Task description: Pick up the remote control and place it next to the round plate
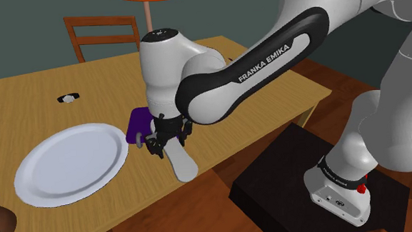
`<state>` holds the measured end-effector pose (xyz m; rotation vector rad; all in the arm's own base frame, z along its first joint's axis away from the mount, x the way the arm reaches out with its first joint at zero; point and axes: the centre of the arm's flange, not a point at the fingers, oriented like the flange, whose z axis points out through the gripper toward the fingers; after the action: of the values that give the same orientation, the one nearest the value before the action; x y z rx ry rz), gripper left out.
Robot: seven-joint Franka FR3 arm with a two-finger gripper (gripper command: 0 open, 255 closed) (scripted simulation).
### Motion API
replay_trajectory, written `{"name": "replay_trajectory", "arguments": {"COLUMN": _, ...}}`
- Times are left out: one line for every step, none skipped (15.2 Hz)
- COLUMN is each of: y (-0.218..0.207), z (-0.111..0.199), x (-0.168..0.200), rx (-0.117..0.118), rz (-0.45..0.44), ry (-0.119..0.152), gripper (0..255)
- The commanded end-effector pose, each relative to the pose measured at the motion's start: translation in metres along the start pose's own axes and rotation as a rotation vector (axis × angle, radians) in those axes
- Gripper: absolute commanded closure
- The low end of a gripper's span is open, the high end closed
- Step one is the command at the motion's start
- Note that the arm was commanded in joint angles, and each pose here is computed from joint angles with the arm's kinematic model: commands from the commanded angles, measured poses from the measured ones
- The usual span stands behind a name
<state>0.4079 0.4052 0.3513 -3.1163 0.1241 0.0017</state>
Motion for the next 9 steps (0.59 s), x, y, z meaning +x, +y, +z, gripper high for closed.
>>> {"name": "replay_trajectory", "arguments": {"y": 0.0011, "z": 0.0047, "x": -0.0003, "rx": -0.005, "rz": 0.001, "ry": -0.006, "gripper": 255}}
{"name": "replay_trajectory", "arguments": {"y": 0.0011, "z": 0.0047, "x": -0.0003, "rx": -0.005, "rz": 0.001, "ry": -0.006, "gripper": 255}}
{"name": "replay_trajectory", "arguments": {"y": 0.0011, "z": 0.0047, "x": -0.0003, "rx": -0.005, "rz": 0.001, "ry": -0.006, "gripper": 255}}
{"name": "replay_trajectory", "arguments": {"y": 0.0003, "z": 0.0048, "x": -0.0004, "rx": -0.005, "rz": 0.001, "ry": -0.006, "gripper": 0}}
{"name": "replay_trajectory", "arguments": {"y": 0.0001, "z": 0.0047, "x": -0.0007, "rx": -0.005, "rz": 0.001, "ry": -0.006, "gripper": 0}}
{"name": "replay_trajectory", "arguments": {"y": 0.0001, "z": 0.0047, "x": -0.0004, "rx": -0.005, "rz": 0.001, "ry": -0.006, "gripper": 0}}
{"name": "replay_trajectory", "arguments": {"y": 0.0, "z": 0.0049, "x": -0.0002, "rx": -0.005, "rz": 0.001, "ry": -0.006, "gripper": 0}}
{"name": "replay_trajectory", "arguments": {"y": 0.0, "z": 0.0048, "x": -0.0003, "rx": -0.005, "rz": 0.001, "ry": -0.006, "gripper": 0}}
{"name": "replay_trajectory", "arguments": {"y": 0.0011, "z": 0.0047, "x": -0.0003, "rx": -0.005, "rz": 0.001, "ry": -0.006, "gripper": 0}}
